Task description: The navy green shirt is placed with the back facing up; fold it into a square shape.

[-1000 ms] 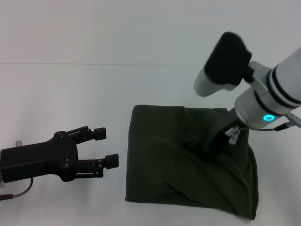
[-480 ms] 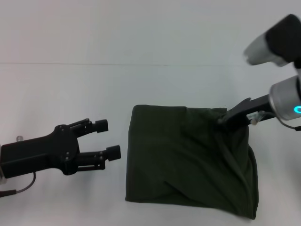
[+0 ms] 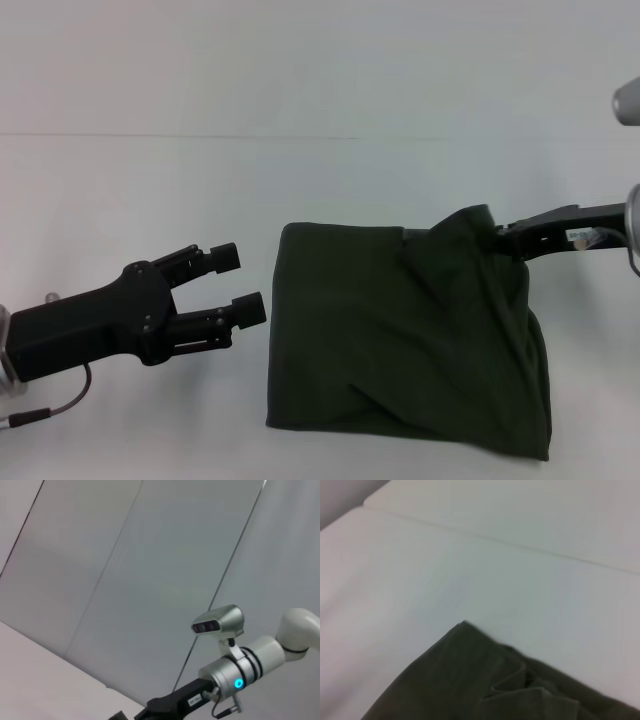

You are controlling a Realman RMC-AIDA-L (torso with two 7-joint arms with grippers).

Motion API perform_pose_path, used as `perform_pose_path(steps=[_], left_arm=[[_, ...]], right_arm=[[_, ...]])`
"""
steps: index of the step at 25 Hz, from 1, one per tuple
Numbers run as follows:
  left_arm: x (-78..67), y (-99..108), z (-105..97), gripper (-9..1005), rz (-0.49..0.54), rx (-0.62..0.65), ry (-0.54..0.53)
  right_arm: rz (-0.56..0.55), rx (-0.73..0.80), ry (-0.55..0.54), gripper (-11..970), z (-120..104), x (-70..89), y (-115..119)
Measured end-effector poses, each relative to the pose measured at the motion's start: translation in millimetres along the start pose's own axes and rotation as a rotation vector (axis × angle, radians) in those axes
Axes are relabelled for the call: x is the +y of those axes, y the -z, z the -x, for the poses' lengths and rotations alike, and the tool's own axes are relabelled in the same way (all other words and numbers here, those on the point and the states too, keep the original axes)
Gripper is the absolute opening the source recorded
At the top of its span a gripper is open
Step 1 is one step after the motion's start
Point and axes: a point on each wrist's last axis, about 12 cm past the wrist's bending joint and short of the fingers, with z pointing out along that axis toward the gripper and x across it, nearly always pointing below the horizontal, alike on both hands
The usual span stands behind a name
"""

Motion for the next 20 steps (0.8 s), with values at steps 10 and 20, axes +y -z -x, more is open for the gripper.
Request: perform_pose_path(steps=[10,20], left_arm=[[-2.1,1,0,950,-0.015,-0.005,0.02],[-4.1,-3,-5,950,-0.032,-0.012,0.045]], right_arm=[[-0.064,-0.062,-0.097,22,-12,-25.3,3],[-0.112,-0.085,-0.14,21,-32,-40.1,-4]])
